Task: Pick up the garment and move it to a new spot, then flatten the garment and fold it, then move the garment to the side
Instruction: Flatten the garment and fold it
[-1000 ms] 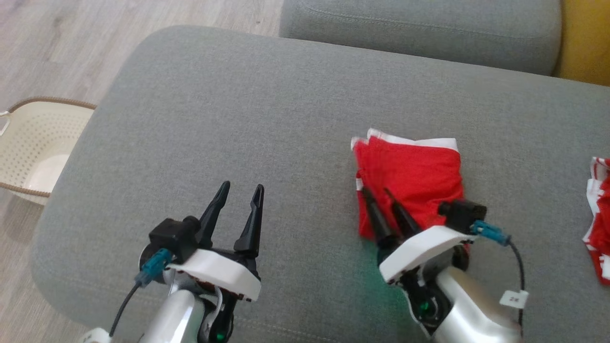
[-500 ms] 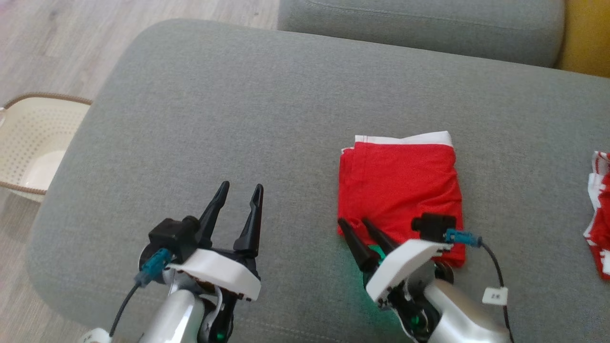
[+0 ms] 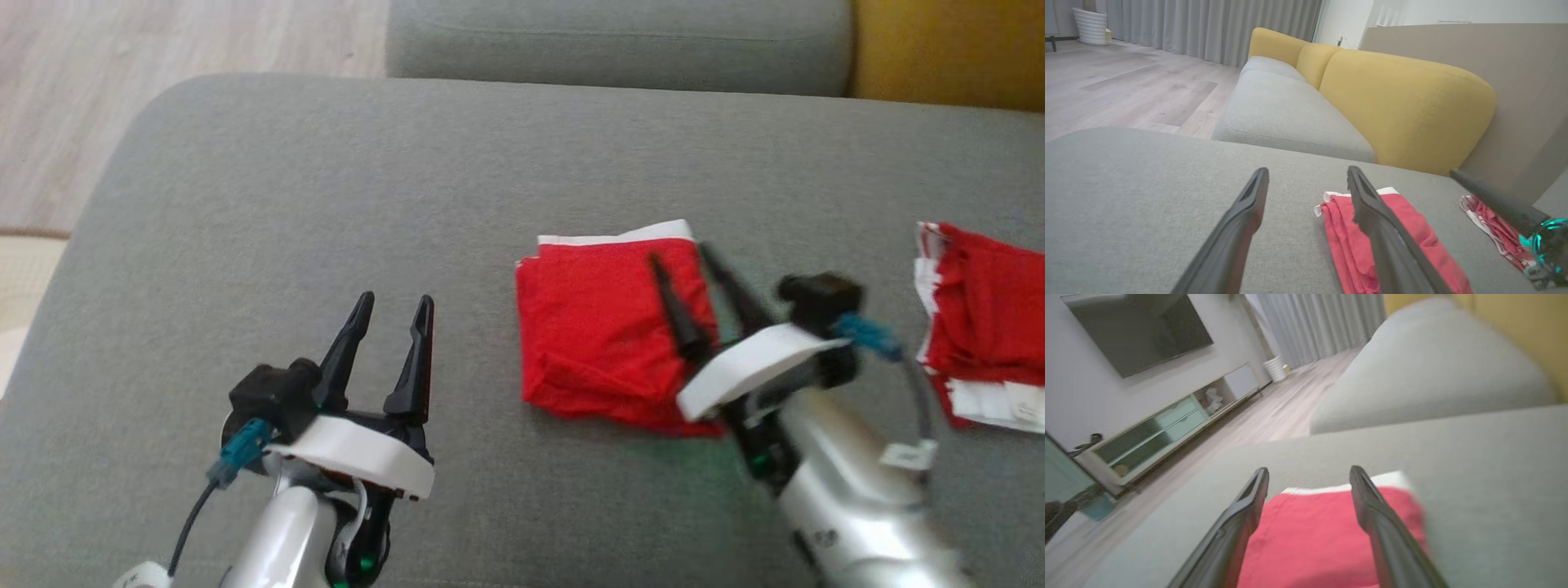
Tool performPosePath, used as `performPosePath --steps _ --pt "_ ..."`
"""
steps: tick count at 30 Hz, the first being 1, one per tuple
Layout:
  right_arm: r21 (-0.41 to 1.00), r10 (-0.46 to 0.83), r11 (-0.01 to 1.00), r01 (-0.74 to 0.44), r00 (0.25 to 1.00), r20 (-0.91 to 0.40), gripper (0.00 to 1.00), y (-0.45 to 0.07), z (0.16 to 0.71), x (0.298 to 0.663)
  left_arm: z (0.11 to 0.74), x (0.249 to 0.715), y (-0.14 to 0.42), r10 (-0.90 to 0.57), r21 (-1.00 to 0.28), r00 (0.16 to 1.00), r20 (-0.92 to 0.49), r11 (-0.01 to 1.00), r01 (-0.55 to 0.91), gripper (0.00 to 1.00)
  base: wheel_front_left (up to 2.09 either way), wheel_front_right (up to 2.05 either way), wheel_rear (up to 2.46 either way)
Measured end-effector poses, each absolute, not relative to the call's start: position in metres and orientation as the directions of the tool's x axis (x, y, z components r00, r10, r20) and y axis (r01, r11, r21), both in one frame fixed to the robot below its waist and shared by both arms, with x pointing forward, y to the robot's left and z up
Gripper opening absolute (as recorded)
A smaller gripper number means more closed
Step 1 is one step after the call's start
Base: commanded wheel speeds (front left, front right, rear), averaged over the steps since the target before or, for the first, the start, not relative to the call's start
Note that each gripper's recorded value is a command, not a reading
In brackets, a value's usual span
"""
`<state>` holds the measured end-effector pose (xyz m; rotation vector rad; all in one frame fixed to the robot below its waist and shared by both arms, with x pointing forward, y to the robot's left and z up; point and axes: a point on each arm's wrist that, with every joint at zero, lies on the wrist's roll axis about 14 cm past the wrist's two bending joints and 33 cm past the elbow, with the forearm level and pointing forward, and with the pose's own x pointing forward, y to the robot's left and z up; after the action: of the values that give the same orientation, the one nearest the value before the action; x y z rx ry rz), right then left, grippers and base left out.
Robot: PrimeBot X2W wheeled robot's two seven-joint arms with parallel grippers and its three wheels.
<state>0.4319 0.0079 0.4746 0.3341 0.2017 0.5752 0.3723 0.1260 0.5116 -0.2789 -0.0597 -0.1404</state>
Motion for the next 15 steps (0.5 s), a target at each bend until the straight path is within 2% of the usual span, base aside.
performPosePath --steps 4,7,11,15 --pt "0.185 0.451 0.877 -0.444 0.892 0.004 1.00 -0.051 0.505 0.452 0.518 0.376 0.114 -0.166 -0.271 0.981 0.099 0.944 0.187 1.00 0.00 0.00 0.00" --pt "0.153 0.384 0.910 -0.386 0.922 0.041 1.00 -0.077 0.514 0.452 0.521 0.378 0.109 -0.179 -0.272 0.978 0.107 0.941 0.202 1.00 0.00 0.00 0.00" --pt "0.068 0.292 0.953 -0.294 0.956 0.035 1.00 -0.116 0.503 0.429 0.522 0.380 0.102 -0.199 -0.273 0.974 0.112 0.936 0.222 1.00 0.00 0.00 0.00" --pt "0.049 0.220 0.974 -0.221 0.975 0.019 1.00 -0.136 0.496 0.407 0.520 0.381 0.098 -0.210 -0.274 0.972 0.106 0.933 0.232 1.00 0.00 0.00 0.00"
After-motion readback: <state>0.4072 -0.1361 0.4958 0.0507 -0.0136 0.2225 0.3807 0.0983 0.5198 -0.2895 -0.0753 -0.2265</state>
